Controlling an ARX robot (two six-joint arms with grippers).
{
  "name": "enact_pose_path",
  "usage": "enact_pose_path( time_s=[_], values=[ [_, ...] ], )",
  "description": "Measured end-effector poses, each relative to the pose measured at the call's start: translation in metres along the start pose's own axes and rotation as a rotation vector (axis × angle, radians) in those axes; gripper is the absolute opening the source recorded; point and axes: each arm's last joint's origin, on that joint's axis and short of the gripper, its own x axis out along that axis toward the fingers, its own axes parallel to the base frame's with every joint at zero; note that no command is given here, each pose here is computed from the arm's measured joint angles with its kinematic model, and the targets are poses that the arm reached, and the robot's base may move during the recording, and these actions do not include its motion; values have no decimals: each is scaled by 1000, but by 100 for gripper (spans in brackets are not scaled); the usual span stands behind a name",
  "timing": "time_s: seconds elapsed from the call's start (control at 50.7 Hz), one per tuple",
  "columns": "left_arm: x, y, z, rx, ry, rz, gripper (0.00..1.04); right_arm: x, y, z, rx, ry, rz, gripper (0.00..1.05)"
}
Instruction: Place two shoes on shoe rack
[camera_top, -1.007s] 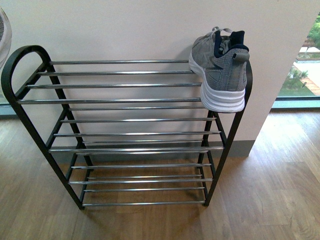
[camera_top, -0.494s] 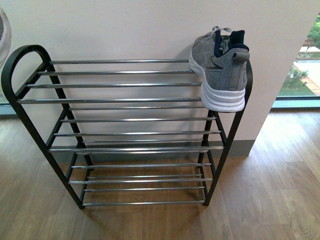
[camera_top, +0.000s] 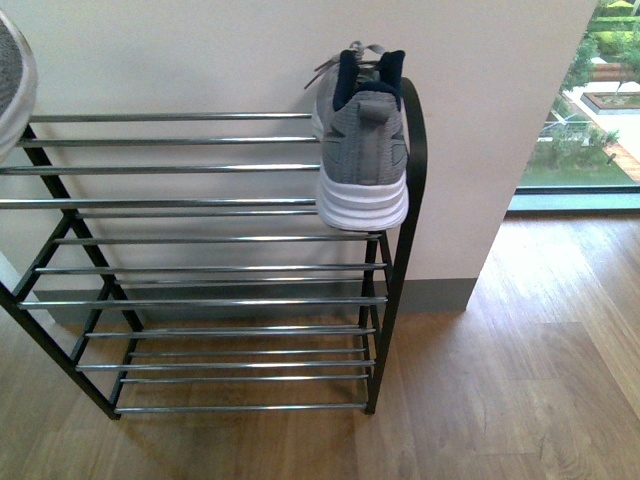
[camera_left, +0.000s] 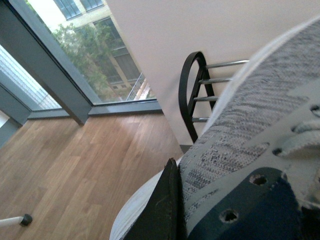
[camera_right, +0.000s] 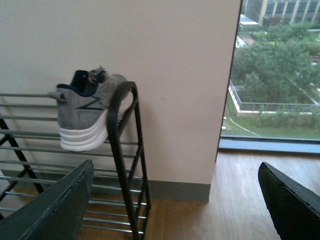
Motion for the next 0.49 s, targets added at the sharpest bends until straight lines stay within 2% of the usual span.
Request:
enact_pose_path(
  time_s=[0.079,0.197,0.316,0.395,0.494],
  values=[
    [-1,0,1,-2,-7,-16,2,0,0,0,-1,-1,2,95],
    [2,0,1,-60,30,32,2,0,0,0,0,1,6,95],
    [19,-9,20,-213,111,-12,2,0,0,0,-1,1,6,95],
    [41,-33,44,-344,184,-95,2,0,0,0,-1,1,6,95],
    [75,-76,71,-458,291,-191,2,0,0,0,-1,0,6,95]
  ],
)
